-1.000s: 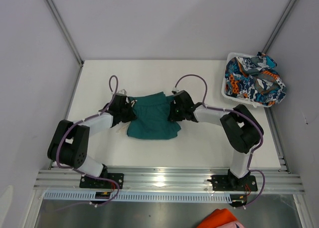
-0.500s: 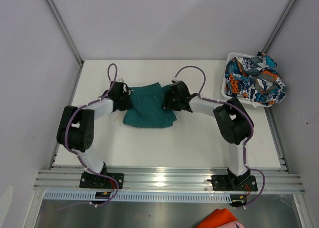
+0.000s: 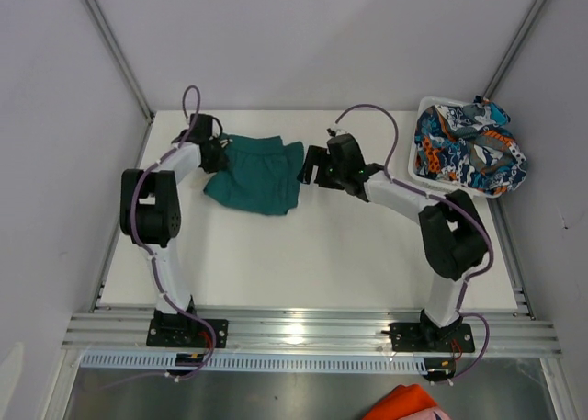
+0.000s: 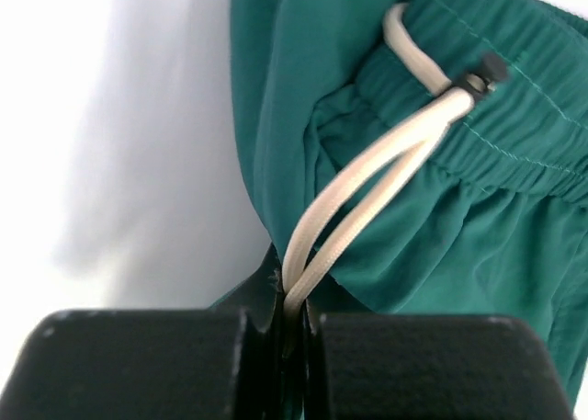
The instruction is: Fold and stack the shorts
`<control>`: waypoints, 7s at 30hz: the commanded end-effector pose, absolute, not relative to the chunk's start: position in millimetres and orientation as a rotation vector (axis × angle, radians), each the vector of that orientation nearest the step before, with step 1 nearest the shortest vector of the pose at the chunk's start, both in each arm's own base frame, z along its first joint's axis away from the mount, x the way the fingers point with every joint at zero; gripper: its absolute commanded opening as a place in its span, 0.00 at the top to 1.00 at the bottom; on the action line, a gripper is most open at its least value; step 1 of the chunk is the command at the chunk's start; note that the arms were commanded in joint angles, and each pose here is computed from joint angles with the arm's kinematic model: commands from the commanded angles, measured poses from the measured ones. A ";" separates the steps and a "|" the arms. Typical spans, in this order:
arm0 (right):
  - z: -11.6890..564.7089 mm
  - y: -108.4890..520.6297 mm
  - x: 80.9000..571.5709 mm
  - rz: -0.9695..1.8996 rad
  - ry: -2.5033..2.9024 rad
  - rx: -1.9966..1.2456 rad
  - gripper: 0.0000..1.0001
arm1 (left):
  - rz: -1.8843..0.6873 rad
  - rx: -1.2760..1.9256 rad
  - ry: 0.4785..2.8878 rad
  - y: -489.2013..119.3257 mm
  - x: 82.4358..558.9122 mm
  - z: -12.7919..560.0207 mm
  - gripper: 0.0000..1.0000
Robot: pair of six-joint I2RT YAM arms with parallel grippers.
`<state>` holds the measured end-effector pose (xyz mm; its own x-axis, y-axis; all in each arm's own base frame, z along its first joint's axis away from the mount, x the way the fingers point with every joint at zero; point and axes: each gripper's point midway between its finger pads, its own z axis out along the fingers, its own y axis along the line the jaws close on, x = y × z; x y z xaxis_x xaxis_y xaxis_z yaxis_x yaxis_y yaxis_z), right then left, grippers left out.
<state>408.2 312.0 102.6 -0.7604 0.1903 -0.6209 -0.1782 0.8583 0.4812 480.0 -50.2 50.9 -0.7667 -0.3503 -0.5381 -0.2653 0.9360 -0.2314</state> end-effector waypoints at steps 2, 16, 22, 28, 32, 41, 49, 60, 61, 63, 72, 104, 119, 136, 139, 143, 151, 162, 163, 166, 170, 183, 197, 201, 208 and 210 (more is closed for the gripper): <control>164.1 304.2 402.9 0.775 2.195 -0.002 0.16 | -0.063 -0.606 2.477 23.3 500.4 57.2 0.99; 184.5 291.9 384.1 0.803 2.164 -0.041 0.14 | -0.160 -0.743 2.140 30.5 451.6 180.5 0.20; 180.0 287.4 383.7 0.823 2.169 -0.033 0.14 | -0.512 -0.675 2.002 -24.5 443.5 203.0 0.19; 181.4 290.4 385.0 0.858 2.163 -0.032 0.14 | -0.703 -0.664 2.070 -83.0 443.8 169.7 0.21; 179.8 290.5 383.7 0.864 2.167 -0.037 0.14 | -0.890 -0.665 2.010 -111.2 444.2 150.7 0.21; 185.4 283.4 381.0 0.870 2.154 -0.033 0.14 | -0.882 -0.780 2.083 -115.9 474.6 89.6 0.22; 189.9 277.8 379.7 0.882 2.144 -0.031 0.14 | -0.923 -0.970 2.074 -70.9 485.2 41.7 0.24; 193.8 278.8 379.5 0.919 2.135 -0.035 0.14 | -0.780 -1.057 2.125 6.9 518.6 24.7 0.23; 193.8 277.8 380.2 0.918 2.134 -0.034 0.14 | -0.761 -1.067 2.133 13.1 519.9 22.4 0.23; 194.6 276.6 380.4 0.919 2.133 -0.031 0.14 | -0.752 -1.063 2.135 18.5 531.5 23.6 0.23; 201.6 273.7 382.0 0.923 2.116 -0.029 0.14 | -0.732 -1.251 2.003 61.7 554.4 21.5 0.22; 222.3 271.8 376.3 0.914 2.119 -0.070 0.14 | -0.196 -0.830 2.026 48.7 557.5 135.3 0.22; 218.1 278.5 377.6 0.954 2.126 -0.069 0.14 | -0.507 -0.270 2.212 -86.8 623.7 138.5 0.20; 223.9 276.3 377.1 0.951 2.110 -0.068 0.14 | -0.746 -0.492 2.239 -101.8 658.1 48.2 0.20; 225.2 275.4 375.7 0.945 2.109 -0.069 0.14 | -0.693 -0.545 2.245 -92.4 658.4 35.9 0.20; 225.7 274.5 375.1 0.941 2.108 -0.070 0.14 | -0.559 -0.670 2.200 -67.2 666.9 32.1 0.20; 222.8 272.6 375.7 0.924 2.117 -0.066 0.14 | -0.559 -0.819 2.118 -20.2 669.9 29.5 0.21; 269.5 223.1 423.6 0.692 2.088 -0.087 0.13 | -0.696 -0.601 2.034 -42.5 640.8 142.4 0.01; 277.5 215.0 429.0 0.666 2.081 -0.065 0.12 | -0.674 -0.603 2.022 -40.2 635.0 155.5 0.01; 306.0 179.7 438.2 0.520 2.010 0.042 0.02 | -0.591 -0.589 1.990 -33.6 597.7 197.8 0.01; 300.3 132.2 439.8 0.281 2.009 0.183 0.00 | -0.525 -0.579 1.926 -26.8 547.2 241.3 0.01; 249.2 -17.5 473.2 -0.151 2.104 0.528 0.06 | -0.530 -0.487 1.778 -53.1 402.1 269.8 0.01; 176.7 -46.9 503.4 -0.443 2.218 0.506 0.18 | -0.433 -0.498 1.728 -40.4 360.2 245.8 0.01; 166.5 -60.7 509.4 -0.554 2.211 0.550 0.32 | -0.437 -0.499 1.731 -41.0 359.2 243.6 0.01; 189.6 -51.5 529.5 -0.479 2.200 0.550 0.99 | -0.454 -0.490 1.719 -43.6 363.9 255.6 0.01; 207.8 -50.0 530.5 -0.454 2.174 0.559 1.00 | -0.462 -0.487 1.715 -44.7 363.5 258.7 0.01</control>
<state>522.1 -47.0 154.9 -0.6460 0.2246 -0.7296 0.5001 0.8466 -0.1823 357.8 -42.9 223.5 -0.2467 -0.5657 -0.7868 -0.1256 0.8237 -0.5529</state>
